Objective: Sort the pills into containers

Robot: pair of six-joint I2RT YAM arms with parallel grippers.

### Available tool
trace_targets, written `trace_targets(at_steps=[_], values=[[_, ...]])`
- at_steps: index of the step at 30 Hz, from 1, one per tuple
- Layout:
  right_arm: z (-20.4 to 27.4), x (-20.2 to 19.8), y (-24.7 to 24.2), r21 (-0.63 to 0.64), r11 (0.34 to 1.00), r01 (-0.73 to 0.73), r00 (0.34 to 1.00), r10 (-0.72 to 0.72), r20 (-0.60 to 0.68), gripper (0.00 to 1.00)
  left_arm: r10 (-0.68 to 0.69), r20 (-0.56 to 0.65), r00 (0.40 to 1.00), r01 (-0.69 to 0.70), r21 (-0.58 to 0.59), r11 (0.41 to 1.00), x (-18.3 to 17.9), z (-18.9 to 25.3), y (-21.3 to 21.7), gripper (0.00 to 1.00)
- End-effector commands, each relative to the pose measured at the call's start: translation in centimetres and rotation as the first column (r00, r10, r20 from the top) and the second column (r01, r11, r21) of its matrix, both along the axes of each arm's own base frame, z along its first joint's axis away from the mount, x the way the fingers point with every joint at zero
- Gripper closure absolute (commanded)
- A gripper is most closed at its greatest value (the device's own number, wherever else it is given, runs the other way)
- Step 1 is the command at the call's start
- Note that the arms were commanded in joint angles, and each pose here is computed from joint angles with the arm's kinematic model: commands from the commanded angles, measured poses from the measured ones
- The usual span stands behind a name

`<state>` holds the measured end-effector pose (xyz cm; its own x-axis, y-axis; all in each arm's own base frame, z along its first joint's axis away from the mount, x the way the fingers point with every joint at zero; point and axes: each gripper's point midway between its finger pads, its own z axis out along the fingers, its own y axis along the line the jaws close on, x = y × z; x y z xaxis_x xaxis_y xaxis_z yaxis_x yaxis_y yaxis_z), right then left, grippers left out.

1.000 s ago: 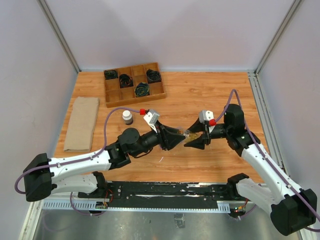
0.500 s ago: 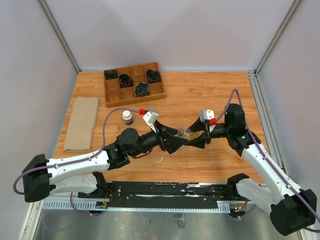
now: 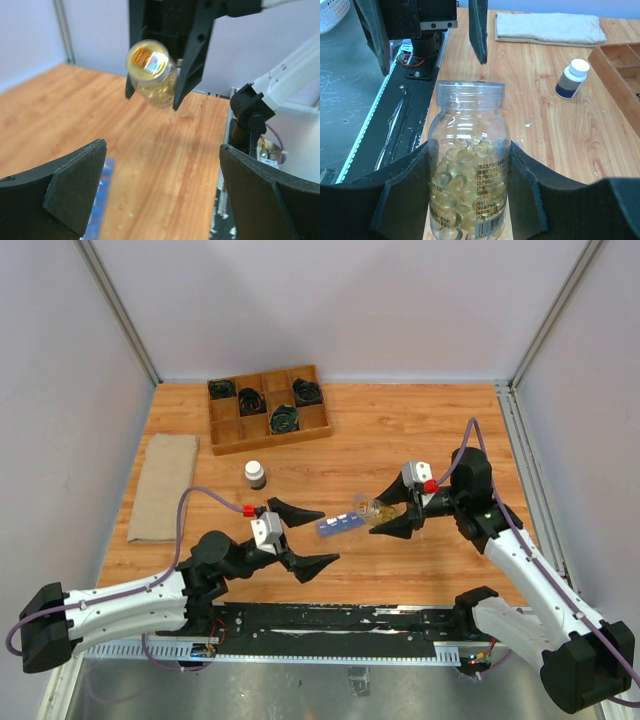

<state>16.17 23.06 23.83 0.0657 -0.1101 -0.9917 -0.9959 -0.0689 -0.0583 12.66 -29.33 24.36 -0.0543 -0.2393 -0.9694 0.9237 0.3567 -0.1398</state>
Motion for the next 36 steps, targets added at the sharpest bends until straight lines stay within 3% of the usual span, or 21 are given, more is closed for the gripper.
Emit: trace_targets(at_steps=[1, 5, 18, 36], values=[[1.8, -0.6, -0.1, 0.044, 0.998, -0.050, 0.996, 0.047, 0.073, 0.99, -0.073, 0.408, 0.910, 0.081, -0.002, 0.997, -1.4, 4.7, 0.2, 0.01], [1.7, -0.7, -0.1, 0.043, 0.998, -0.052, 0.996, 0.049, 0.078, 0.99, -0.248, 0.506, 0.826, 0.241, 0.081, 0.967, -2.7, 5.8, -0.8, 0.01], [1.7, -0.8, -0.1, 0.045, 0.997, -0.060, 0.995, 0.056, 0.080, 0.99, -0.303, 0.504, 0.809, 0.247, 0.175, 0.953, 2.1, 6.5, -4.0, 0.01], [1.7, -0.8, -0.1, 0.045, 0.997, -0.061, 0.995, 0.057, 0.078, 0.99, -0.376, 0.448, 0.811, 0.321, 0.197, 0.926, 2.9, 6.5, -6.3, 0.29]])
